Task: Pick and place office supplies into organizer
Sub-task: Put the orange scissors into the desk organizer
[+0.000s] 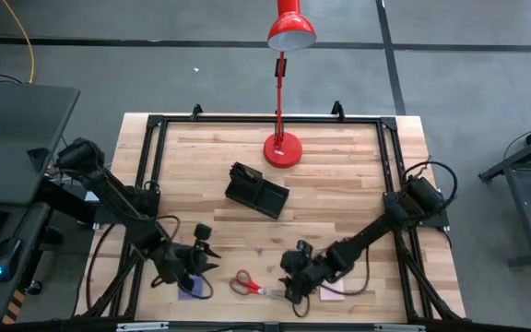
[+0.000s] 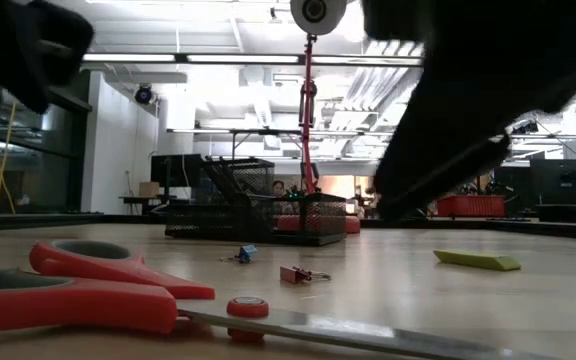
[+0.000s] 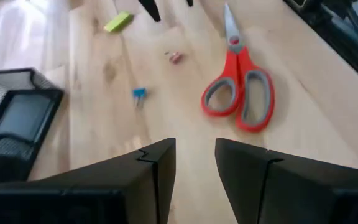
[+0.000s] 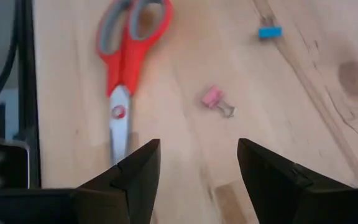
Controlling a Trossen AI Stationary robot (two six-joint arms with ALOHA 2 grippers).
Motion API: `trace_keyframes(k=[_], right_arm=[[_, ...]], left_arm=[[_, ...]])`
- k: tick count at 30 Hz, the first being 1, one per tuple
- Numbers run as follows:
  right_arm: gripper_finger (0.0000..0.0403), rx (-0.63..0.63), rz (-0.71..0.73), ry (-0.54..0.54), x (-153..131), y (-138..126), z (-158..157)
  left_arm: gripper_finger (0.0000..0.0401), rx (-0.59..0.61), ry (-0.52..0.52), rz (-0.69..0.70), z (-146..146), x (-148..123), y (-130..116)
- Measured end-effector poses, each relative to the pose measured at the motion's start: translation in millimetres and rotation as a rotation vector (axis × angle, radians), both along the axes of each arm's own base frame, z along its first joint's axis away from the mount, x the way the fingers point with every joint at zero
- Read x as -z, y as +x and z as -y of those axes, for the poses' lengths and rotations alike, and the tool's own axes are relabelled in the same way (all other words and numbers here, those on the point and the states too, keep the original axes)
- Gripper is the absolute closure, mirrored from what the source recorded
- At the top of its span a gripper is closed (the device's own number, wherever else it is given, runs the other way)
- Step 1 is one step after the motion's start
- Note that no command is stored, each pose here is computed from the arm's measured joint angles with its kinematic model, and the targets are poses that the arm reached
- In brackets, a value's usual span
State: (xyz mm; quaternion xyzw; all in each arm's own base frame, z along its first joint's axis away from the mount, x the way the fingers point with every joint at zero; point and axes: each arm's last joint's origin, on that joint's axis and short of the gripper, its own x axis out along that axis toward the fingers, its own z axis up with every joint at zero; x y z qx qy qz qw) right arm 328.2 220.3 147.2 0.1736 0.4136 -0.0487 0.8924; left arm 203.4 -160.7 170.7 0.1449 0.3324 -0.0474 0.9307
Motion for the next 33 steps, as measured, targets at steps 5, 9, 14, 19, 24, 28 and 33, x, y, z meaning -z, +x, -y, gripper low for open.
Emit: trace_keyframes(k=[5,9,14,19,24,28,33], right_arm=[[0.0197,-0.088,0.176,-0.18,-8.4,-17.5,-29.7],[0.0197,-0.125,0.418,-0.254,-18.1,-38.0,-36.0],[0.0204,-0.118,0.715,-0.166,-12.8,-73.9,-3.0],[0.0208,-0.152,0.941,-0.114,-9.4,-103.3,23.9],[0.0208,-0.126,1.034,-0.265,-7.7,-123.2,40.6],[0.0208,-0.102,1.002,-0.31,-1.6,-124.6,48.9],[0.0208,-0.087,0.952,-0.264,4.1,-121.2,50.8]], left_arm=[[0.0297,0.048,0.028,0.007,12.9,6.6,13.3],[0.0297,0.033,0.028,0.044,13.8,6.3,17.0],[0.0297,0.054,0.029,0.033,14.6,5.9,16.5],[0.0297,0.104,-0.058,-0.098,1.9,14.0,24.6],[0.0297,0.101,-0.067,-0.139,-11.8,7.6,39.9],[0.0297,0.176,-0.095,-0.156,-10.3,-0.5,56.0],[0.0297,0.22,-0.085,-0.258,6.2,6.2,79.1]])
